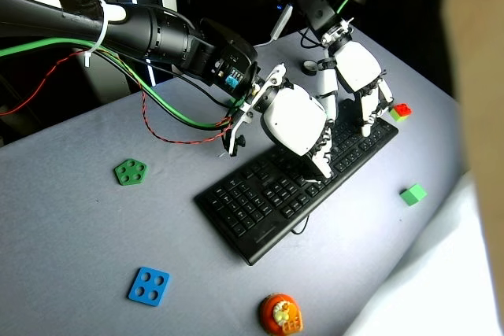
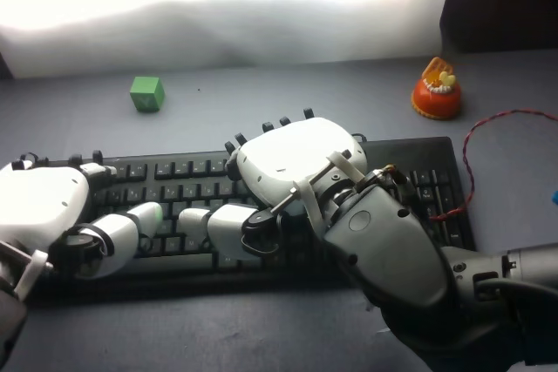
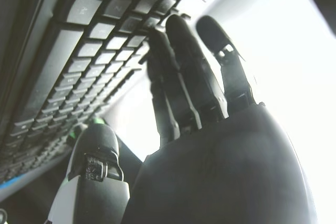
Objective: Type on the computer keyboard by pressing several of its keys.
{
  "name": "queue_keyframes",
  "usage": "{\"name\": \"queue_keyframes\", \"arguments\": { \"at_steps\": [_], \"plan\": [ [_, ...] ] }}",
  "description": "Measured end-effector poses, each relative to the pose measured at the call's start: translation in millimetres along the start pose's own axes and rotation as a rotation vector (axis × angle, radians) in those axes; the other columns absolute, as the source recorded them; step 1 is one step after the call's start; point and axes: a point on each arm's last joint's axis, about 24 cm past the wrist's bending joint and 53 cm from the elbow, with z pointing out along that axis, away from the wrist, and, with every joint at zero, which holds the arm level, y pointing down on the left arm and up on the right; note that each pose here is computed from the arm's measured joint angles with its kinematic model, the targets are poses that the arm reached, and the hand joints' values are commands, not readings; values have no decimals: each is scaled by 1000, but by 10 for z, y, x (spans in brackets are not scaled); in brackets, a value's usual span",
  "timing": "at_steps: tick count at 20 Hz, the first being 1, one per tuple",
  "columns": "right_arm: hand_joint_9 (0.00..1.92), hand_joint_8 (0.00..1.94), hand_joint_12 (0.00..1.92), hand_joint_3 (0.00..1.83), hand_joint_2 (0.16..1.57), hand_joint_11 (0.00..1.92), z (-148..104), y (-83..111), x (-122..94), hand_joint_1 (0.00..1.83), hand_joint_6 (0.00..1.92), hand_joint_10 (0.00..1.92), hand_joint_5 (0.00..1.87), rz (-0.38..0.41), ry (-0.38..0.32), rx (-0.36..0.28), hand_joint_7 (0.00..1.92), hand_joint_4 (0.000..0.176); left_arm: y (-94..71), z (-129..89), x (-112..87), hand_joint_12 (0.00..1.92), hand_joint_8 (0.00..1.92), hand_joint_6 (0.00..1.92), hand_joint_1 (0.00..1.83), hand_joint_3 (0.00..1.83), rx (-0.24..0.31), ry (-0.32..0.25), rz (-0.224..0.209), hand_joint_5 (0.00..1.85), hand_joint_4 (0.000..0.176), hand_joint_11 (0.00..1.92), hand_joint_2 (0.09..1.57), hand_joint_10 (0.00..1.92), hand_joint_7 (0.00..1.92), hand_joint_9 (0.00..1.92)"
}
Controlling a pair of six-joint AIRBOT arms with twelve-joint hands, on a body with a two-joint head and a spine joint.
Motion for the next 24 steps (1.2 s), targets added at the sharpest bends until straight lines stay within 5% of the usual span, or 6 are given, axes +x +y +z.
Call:
{"name": "queue_keyframes", "arguments": {
  "at_steps": [11, 17, 24],
  "plan": [
    [738, 1, 1616, 1, 1171, 363, -60, -11, 65, 0, 18, 655, 681, 34, -8, 11, 845, 0, -132, -9, -177, 1077, 3, 0, 141, 0, 38, -64, 195, 376, 30, 158, 1290, 0, 521, 602],
    [661, 0, 1597, 0, 1167, 257, -72, -50, 57, 0, 19, 630, 694, 32, -7, 14, 834, 0, -121, -107, -72, 1106, 2, 1, 142, 0, 28, -99, 200, 377, 26, 131, 1289, 0, 527, 594],
    [644, 1, 1589, 0, 1164, 239, -47, -137, -247, 0, 21, 619, 704, 0, -48, 28, 833, 0, -35, -217, -45, 1099, 0, 6, 125, 0, 27, -148, 218, 399, 29, 127, 1290, 0, 524, 577]
  ]
}}
